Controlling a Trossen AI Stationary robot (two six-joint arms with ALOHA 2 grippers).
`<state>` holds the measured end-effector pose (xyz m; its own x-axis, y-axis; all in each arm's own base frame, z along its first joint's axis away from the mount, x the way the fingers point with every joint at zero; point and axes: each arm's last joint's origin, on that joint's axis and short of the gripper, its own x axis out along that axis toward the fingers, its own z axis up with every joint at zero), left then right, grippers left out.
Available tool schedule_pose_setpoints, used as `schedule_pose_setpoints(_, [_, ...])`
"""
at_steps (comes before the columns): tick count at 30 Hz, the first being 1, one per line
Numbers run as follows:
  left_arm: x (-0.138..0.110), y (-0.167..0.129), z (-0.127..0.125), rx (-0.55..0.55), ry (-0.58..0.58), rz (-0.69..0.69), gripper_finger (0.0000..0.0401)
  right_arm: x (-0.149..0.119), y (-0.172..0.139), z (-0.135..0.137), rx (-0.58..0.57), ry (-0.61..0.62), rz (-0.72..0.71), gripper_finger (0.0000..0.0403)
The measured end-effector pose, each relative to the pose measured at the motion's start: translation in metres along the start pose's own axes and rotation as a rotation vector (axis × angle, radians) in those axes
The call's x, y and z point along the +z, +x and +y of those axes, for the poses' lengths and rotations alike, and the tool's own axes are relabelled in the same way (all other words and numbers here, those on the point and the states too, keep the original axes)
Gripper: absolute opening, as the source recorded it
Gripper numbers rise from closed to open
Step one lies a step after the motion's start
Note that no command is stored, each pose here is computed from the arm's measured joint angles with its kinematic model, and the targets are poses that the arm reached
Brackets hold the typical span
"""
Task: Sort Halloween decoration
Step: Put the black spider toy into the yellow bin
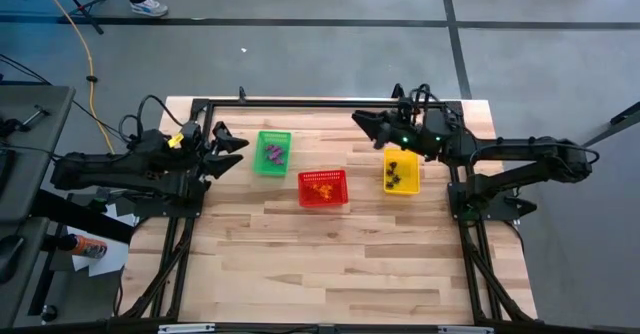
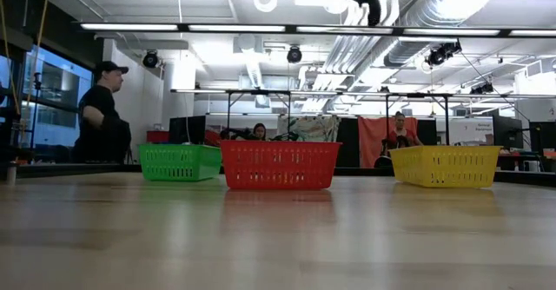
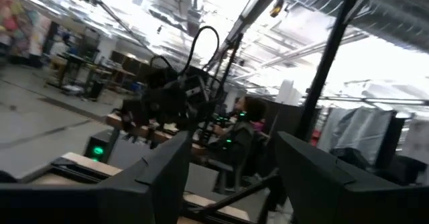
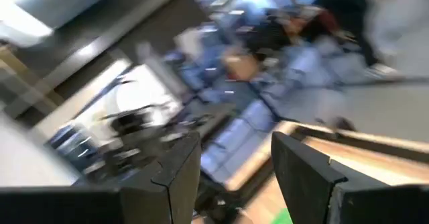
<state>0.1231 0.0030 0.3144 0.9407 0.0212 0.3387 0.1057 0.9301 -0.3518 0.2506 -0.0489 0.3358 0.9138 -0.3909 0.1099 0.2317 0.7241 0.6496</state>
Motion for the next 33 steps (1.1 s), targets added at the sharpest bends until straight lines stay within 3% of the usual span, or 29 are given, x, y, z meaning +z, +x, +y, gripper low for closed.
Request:
schedule_pose_setpoints(7, [-0.004,0.005,0.005,0.114,0.044,-0.009,0.0207,0.010,0.000,-0.045,-0.554,0.206,0.095,0.0177])
schedule_pose_setpoints(13, [-0.005,0.007,0.010,0.245,0.029,-0.041,0.0207,0.047,0.004,-0.087,-0.929,0.077,0.243,0.0177])
schedule_pose_setpoints(18, [-0.005,0.007,0.013,0.369,0.029,-0.087,0.0207,0.069,0.012,-0.139,-1.073,0.034,0.297,0.0177])
schedule_pose_setpoints(25, [-0.004,0.007,0.014,0.381,-0.114,-0.122,0.0207,0.070,0.004,-0.211,-1.140,0.238,0.519,0.0177])
schedule_pose_setpoints(28, [-0.004,0.007,0.014,0.385,-0.094,-0.120,0.0207,0.066,-0.004,-0.228,-1.230,0.328,0.559,0.0177])
schedule_pose_setpoints(33, [-0.005,0.007,0.014,0.387,-0.097,-0.120,0.0207,0.061,-0.015,-0.242,-1.451,0.343,0.546,0.0177])
